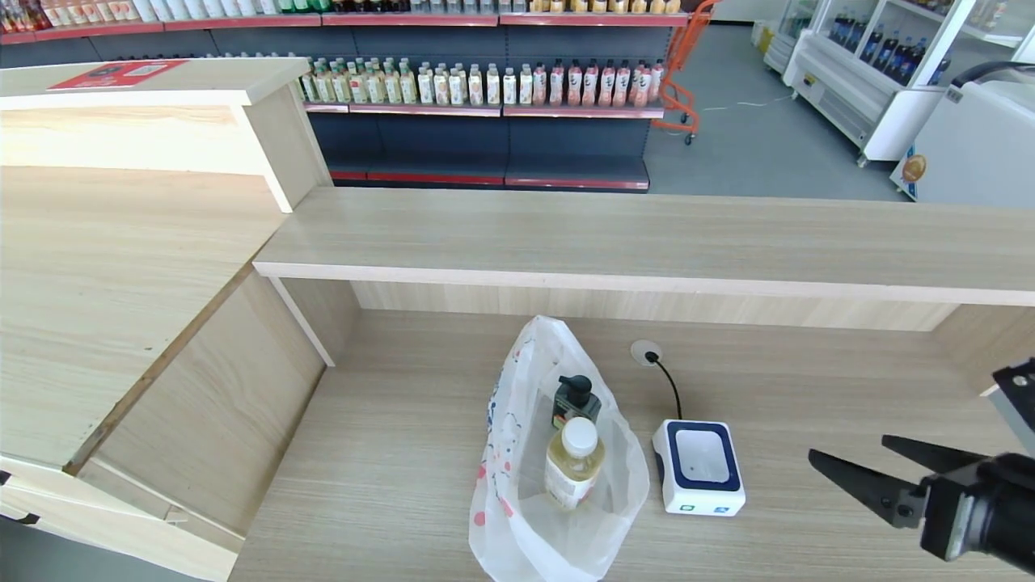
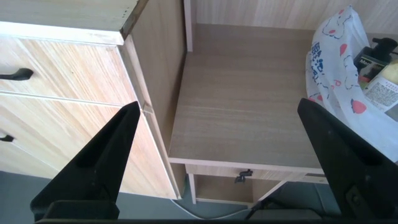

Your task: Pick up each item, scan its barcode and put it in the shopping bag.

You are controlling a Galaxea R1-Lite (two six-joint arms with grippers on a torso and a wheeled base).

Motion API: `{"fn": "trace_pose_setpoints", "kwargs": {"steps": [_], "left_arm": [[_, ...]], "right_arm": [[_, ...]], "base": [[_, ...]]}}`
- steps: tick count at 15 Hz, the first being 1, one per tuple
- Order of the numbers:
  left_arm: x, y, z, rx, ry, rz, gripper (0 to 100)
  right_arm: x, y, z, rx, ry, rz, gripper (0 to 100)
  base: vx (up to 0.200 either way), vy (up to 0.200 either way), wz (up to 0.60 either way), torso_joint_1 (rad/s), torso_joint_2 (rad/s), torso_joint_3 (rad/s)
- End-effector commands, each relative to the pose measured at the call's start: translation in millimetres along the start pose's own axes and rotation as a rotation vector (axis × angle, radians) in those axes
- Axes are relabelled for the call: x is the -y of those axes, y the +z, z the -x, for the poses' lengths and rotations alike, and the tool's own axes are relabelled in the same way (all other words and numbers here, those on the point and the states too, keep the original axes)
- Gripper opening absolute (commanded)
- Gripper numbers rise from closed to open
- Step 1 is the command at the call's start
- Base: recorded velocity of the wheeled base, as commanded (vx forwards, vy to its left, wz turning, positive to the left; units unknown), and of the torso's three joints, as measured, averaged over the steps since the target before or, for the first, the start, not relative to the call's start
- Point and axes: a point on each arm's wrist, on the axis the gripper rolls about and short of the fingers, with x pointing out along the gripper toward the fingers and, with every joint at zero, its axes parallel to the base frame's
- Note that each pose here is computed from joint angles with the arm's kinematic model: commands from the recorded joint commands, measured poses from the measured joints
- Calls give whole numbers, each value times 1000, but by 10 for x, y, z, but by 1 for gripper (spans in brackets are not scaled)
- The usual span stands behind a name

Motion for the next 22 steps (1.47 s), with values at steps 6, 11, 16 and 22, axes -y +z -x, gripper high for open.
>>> {"fn": "trace_pose_setpoints", "kwargs": {"steps": [6,11,16,22], "left_arm": [[0,0,0,1,0,0,100],[0,0,0,1,0,0,100],[0,0,0,1,0,0,100],[0,0,0,1,0,0,100]], "right_arm": [[25,-1043,1028,251,-271,70,100],[9,-1167,1089,291,-287,93,100],[-2,-1190,1116,335,-297,100,100],[-2,-1190,1116,336,-296,94,100]], "base": [[0,0,0,0,0,0],[0,0,0,0,0,0],[0,0,0,0,0,0],[0,0,0,0,0,0]]}}
